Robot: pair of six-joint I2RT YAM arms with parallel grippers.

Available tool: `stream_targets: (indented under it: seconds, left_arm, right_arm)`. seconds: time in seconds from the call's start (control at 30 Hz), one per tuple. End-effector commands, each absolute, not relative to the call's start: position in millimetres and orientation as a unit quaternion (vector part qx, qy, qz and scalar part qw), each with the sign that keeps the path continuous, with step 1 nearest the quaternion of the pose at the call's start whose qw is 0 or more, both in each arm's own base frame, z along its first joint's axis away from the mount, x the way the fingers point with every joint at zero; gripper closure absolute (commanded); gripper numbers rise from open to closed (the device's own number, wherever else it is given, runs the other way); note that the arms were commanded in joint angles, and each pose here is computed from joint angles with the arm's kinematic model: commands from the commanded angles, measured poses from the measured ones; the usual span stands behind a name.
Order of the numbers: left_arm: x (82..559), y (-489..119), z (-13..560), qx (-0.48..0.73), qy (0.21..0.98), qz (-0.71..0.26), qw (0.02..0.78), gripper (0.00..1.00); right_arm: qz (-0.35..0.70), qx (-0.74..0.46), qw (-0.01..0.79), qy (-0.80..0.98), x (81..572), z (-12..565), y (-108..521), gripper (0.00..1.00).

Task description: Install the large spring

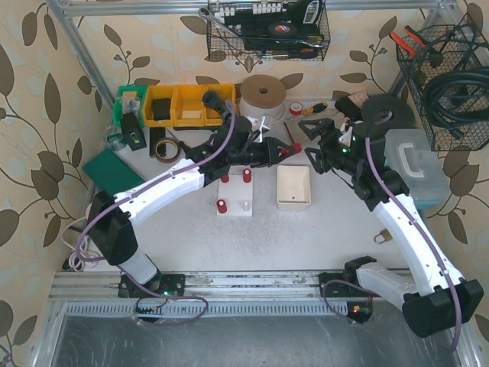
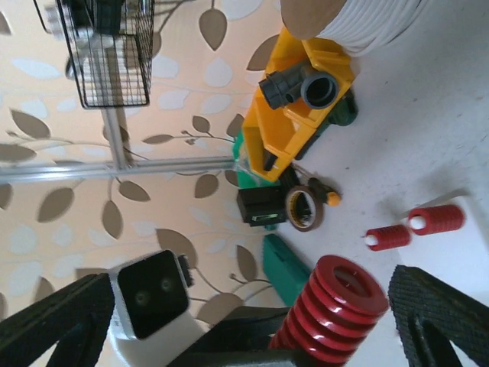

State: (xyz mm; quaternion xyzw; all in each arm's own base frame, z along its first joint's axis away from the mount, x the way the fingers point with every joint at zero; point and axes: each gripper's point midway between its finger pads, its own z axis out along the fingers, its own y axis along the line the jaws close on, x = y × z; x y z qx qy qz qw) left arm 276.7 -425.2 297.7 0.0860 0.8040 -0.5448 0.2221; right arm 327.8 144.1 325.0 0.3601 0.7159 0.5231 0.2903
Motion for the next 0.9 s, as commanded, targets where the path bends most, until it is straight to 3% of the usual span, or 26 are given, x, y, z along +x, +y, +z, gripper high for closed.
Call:
stream_targets:
  seconds: [0.0,0.2,0.4,0.87]
  left_arm:
    - [253.6,-389.0,330.4,0.139,0.825,-0.492,0.241,1.00]
    - [237.8,-337.4,309.5,0.159,0.891,-0.371,0.207,1.00]
    - [218.5,-302.3,286.6,0.178,0.938,-0.267,0.134,1.00]
    - [207.0,-281.2,225.7,0.169,0.967,-0.176,0.068,1.00]
  right_arm:
    - [0.456,0.278,0.300,0.791,307.2,311.5,142.8,0.04]
    - [0.379,0.147,0.310,0.859,300.0,276.4,148.1,0.07]
    - [0.298,0.108,0.311,0.896,309.5,228.1,149.3,0.10]
    - [0.268,0.061,0.360,0.891,300.6,182.5,177.5,0.12]
